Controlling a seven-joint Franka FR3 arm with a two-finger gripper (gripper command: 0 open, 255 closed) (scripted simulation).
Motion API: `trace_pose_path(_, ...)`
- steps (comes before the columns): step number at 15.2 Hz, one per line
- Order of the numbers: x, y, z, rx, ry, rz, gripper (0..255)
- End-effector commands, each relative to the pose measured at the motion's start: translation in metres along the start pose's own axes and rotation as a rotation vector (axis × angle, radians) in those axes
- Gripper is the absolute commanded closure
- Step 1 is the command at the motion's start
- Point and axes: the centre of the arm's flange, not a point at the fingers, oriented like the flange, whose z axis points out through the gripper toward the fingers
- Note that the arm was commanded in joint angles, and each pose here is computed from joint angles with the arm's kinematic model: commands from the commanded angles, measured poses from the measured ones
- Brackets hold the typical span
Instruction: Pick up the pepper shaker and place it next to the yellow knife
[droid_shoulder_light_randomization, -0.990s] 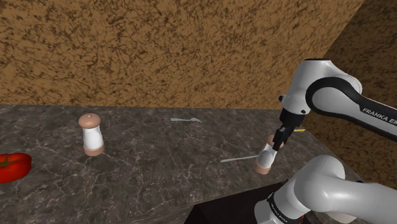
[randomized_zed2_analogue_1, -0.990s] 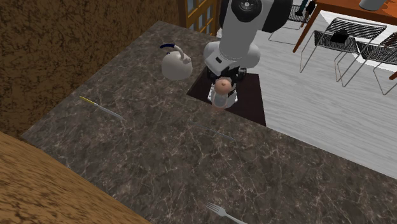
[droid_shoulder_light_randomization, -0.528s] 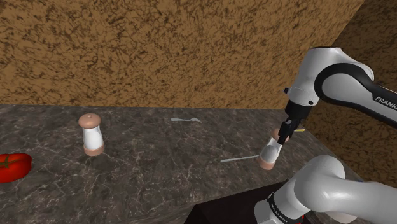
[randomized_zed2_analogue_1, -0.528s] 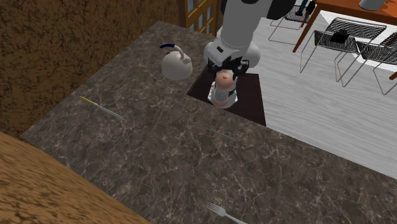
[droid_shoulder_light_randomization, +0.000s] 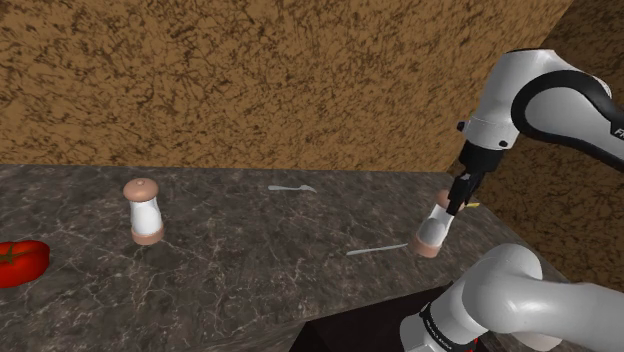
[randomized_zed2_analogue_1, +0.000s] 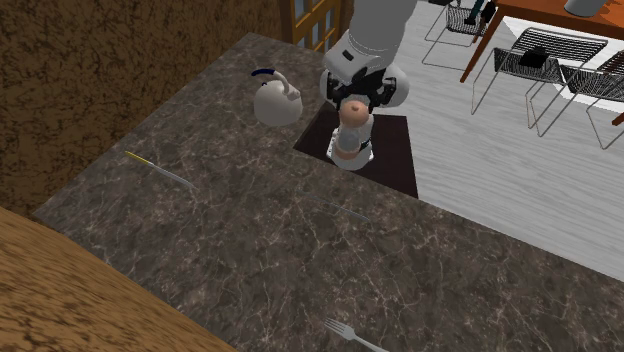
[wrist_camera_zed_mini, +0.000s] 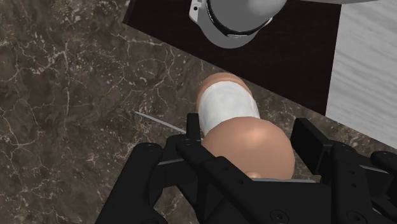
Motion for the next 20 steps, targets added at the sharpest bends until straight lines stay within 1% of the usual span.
trace_pose_path(1, -0.003, 0.0, -0.011, 0.0, 0.0, 0.0, 255)
trace_pose_path(17, -0.023, 0.003, -0.093, 0.0, 0.0, 0.0, 255)
trace_pose_path(18, -0.023, 0.003, -0.096, 0.0, 0.0, 0.0, 255)
trace_pose_path(20, -0.025, 0.028, -0.089, 0.0, 0.0, 0.0, 255)
